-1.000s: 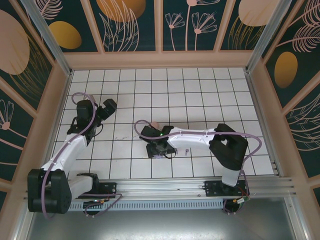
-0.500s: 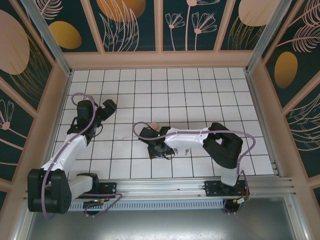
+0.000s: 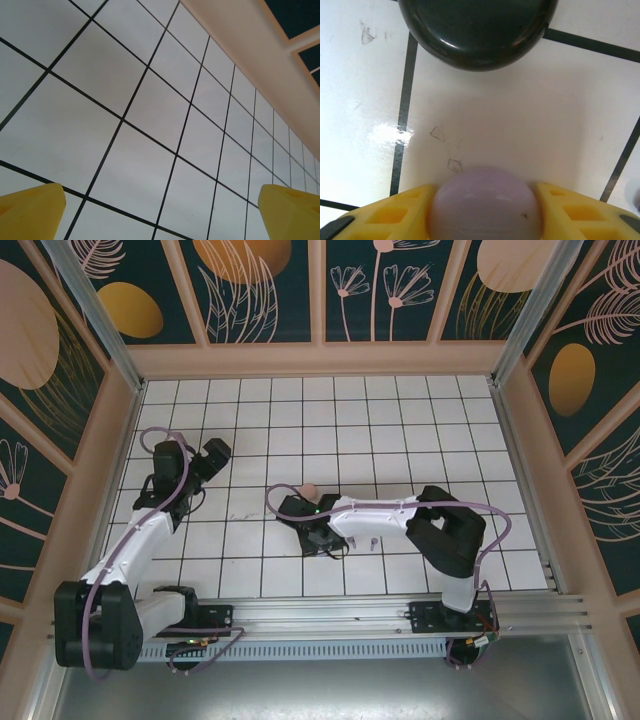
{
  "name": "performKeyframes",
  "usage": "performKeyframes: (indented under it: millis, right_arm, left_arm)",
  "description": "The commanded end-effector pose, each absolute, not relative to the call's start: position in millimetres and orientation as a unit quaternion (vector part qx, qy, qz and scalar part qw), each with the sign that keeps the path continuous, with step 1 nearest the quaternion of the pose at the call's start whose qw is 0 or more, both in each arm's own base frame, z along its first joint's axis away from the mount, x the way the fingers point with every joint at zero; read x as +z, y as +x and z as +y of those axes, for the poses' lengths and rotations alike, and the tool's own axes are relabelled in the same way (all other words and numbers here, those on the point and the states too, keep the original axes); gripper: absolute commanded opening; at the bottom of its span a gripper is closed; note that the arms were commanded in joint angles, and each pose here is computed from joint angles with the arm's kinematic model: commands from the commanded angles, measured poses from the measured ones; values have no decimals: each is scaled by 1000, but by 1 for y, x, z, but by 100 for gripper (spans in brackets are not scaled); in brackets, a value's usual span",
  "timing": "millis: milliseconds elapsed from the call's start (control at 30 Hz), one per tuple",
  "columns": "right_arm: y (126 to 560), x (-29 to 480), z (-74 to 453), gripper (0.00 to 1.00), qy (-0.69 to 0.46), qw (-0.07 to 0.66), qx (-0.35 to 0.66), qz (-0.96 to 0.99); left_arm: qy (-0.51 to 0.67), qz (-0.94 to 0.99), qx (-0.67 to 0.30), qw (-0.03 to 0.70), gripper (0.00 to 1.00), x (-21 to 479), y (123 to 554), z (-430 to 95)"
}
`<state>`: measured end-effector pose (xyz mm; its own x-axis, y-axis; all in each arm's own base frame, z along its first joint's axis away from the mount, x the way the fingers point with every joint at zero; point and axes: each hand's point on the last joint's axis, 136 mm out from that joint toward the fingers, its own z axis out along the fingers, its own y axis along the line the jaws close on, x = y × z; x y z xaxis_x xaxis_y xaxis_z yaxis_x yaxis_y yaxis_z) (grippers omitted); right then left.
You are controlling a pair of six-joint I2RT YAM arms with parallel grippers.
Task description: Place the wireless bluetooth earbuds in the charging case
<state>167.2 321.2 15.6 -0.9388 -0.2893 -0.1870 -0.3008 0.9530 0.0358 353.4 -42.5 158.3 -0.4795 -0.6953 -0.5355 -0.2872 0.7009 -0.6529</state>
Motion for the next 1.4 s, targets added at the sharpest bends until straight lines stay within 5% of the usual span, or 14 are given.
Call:
performKeyframes:
  millis: [0,467,933,1367]
  right_arm:
    - [155,16,329,39,-159,80,45,983]
    - [186,118,356,35,-132,160,158,965]
    - [338,189,346,36,73,231,319,916]
    - [379,194,378,36,164,199,384,886]
  left_arm:
    - [-323,807,-246,429,99,170,349,-36]
    - [-256,782,-310,477,95,195,350,-59]
    - [-161,706,-443,528,91,197,317,-101]
    - [-30,694,-514,504,68,200,317,-176]
